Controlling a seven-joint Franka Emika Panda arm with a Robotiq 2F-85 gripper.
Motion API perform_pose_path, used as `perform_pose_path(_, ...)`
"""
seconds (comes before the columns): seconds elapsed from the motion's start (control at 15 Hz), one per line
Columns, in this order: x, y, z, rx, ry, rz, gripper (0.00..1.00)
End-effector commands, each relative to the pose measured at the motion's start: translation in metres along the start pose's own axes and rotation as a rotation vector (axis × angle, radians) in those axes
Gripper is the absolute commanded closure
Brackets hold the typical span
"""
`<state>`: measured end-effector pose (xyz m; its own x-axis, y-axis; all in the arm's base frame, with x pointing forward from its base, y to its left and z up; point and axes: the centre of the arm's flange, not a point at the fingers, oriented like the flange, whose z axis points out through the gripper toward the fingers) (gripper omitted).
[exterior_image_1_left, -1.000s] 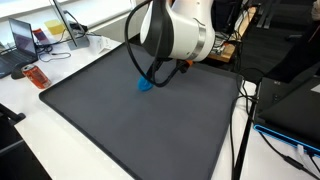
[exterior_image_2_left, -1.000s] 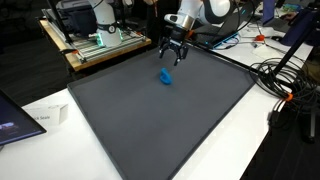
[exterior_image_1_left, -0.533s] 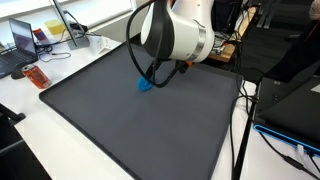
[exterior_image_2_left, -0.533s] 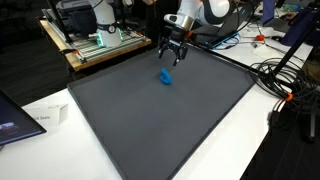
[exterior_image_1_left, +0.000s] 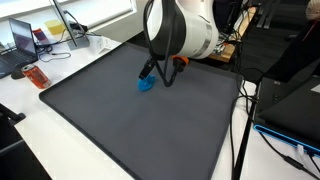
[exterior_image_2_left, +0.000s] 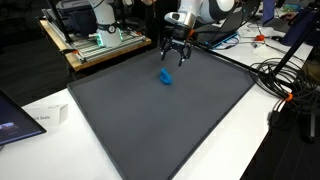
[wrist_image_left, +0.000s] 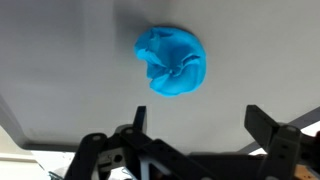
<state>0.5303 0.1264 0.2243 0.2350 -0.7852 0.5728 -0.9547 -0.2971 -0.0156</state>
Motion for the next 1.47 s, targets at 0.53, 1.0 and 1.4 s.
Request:
perform_pose_path(0.53, 0.056, 0.029, -0.024, 0.127, -0.107, -0.199, 0.0)
perform_pose_path(1.0, 0.081, 0.039, -0.029, 0.126, -0.196, -0.34, 0.0)
perform_pose_path(1.4, 0.095, 0.044, -0.032, 0.139, -0.3, -0.49, 0.0)
